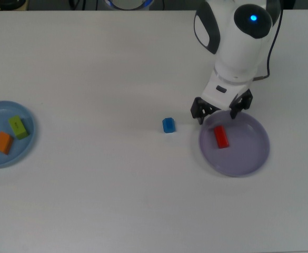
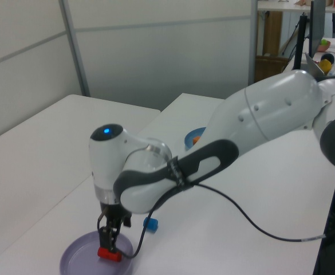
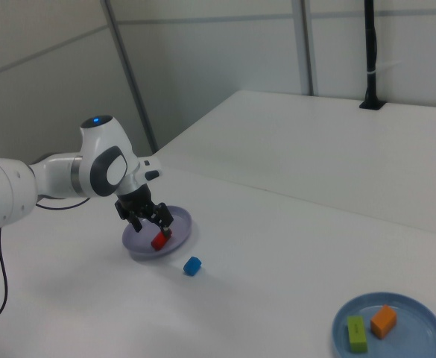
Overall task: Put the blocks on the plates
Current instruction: 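Carry the red block onto the lavender plate and release it, then move the gripper to the blue block and grasp it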
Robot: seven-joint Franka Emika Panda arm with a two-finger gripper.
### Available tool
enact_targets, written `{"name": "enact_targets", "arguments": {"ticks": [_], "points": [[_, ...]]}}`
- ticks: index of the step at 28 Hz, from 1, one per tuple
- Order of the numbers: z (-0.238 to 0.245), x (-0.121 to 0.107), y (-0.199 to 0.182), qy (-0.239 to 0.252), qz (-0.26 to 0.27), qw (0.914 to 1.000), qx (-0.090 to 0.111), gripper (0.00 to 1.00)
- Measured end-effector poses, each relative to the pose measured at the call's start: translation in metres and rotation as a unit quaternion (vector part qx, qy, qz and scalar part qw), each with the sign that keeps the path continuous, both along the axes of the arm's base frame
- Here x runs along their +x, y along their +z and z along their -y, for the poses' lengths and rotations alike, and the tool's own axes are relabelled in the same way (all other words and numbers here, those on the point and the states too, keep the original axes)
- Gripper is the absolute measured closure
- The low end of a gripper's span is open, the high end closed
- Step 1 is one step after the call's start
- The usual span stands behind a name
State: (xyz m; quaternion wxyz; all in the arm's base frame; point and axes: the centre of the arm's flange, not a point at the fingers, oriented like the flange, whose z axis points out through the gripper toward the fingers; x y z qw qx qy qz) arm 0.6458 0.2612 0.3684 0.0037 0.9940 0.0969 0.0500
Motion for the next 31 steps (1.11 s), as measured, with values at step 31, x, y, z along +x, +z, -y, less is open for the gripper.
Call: {"name": "enact_targets", "arguments": {"ticks": [31], "points": [[0.128,0.006,-0.052,-0.087,-0.043,0.9951,-0.019,0.01]]}}
